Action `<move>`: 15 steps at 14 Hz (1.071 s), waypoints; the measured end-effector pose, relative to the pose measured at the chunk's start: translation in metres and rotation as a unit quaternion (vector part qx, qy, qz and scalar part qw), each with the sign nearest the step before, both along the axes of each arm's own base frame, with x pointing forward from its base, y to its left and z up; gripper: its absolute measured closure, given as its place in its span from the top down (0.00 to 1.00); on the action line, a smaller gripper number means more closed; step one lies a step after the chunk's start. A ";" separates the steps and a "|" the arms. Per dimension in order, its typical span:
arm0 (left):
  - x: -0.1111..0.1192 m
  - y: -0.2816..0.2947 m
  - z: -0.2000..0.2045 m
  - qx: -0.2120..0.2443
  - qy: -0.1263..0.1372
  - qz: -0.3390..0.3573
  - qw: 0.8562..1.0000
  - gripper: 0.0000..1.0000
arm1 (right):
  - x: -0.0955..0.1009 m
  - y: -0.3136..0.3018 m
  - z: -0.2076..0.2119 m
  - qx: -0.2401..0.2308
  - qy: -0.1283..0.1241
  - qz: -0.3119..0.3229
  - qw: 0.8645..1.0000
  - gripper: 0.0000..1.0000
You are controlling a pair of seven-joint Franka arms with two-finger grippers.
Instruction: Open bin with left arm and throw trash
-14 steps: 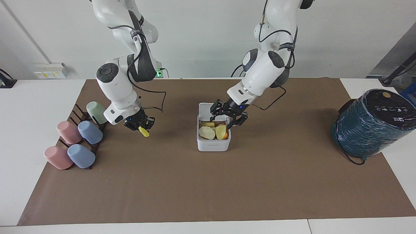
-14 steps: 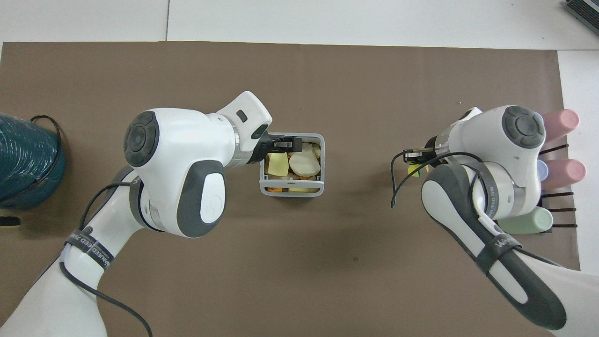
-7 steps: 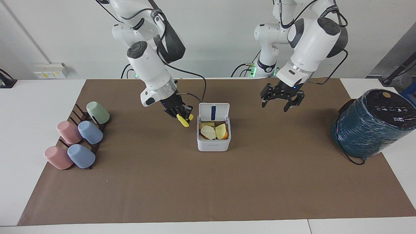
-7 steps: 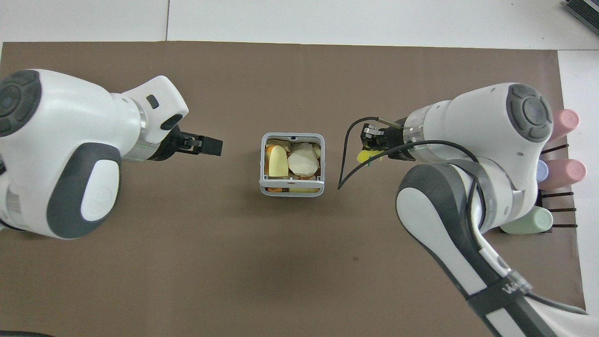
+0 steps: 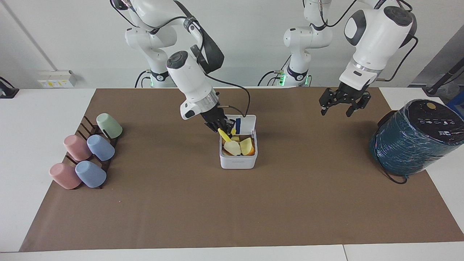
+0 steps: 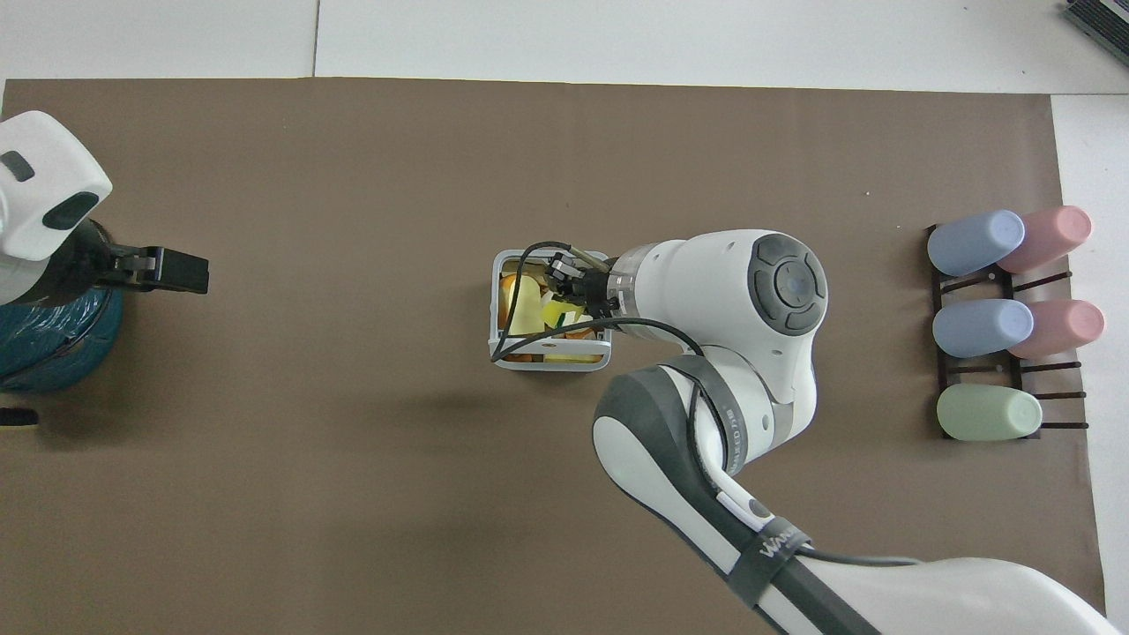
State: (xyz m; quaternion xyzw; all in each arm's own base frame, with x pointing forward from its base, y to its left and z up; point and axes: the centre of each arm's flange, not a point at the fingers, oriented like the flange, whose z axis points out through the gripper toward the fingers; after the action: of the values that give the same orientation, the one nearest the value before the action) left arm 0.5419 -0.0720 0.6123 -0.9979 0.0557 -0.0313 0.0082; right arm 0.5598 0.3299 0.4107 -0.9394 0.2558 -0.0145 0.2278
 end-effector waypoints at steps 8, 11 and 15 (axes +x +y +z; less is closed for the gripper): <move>0.006 0.001 0.052 0.000 0.018 0.000 1.000 1.00 | 0.003 -0.002 0.008 -0.003 -0.018 0.001 1.000 1.00; 0.013 0.001 0.053 -0.001 0.022 0.001 1.000 1.00 | 0.018 -0.032 0.032 -0.092 -0.100 0.045 0.990 1.00; 0.014 -0.001 0.053 -0.002 0.021 -0.001 1.000 1.00 | 0.040 -0.133 0.076 -0.214 -0.144 0.116 0.959 1.00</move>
State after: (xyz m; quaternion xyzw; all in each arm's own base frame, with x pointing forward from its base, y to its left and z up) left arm 0.5555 -0.0727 0.6658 -0.9983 0.0573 -0.0104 0.0054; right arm 0.6001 0.1966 0.4870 -0.9775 0.1001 -0.1772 0.0555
